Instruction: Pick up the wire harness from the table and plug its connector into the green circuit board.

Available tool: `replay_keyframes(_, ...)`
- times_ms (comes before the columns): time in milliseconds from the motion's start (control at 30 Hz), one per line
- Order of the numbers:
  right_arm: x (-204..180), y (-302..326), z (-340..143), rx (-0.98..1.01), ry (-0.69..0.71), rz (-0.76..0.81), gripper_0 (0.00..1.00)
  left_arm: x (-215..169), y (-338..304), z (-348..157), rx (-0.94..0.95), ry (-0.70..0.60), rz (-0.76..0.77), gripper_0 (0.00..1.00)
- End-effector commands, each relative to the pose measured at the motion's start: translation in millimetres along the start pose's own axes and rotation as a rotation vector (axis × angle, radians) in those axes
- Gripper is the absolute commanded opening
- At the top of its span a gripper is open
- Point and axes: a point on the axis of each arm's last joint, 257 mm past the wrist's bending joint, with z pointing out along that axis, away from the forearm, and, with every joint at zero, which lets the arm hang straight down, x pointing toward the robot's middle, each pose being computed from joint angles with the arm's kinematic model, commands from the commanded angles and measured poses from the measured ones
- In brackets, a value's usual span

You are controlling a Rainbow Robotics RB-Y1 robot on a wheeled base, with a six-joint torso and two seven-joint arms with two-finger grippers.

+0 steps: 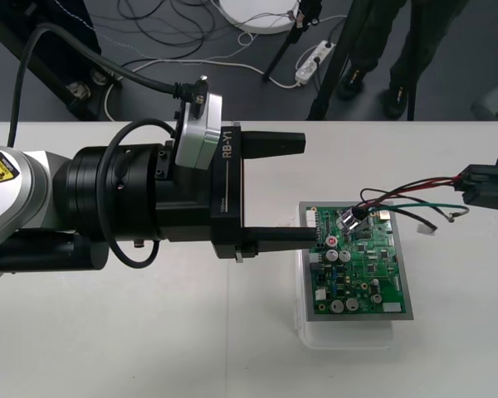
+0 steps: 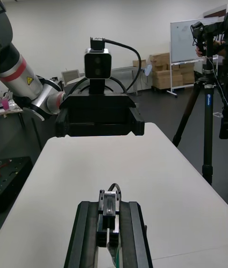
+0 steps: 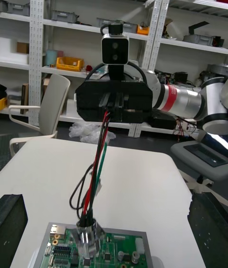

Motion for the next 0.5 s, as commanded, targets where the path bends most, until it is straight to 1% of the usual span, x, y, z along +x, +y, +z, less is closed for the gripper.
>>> replay_keyframes(33, -8.1, 0.7, 24.4, -0.024, -0.014, -0.014, 0.0, -24.8, -10.4, 21.2, 0.02, -0.056, 0.088, 1.0)
replay_keyframes(333, -6.0, 0.5, 51.4, -0.013, -0.036, 0.016, 0.0, -25.9, -10.3, 23.1, 0.018, -0.065, 0.083, 1.0)
replay_keyframes(500, -7.6, 3.3, 60.7, -0.004, -0.013, -0.021, 0.0, -26.3, -9.2, 23.1, 0.014, -0.066, 0.085, 1.0)
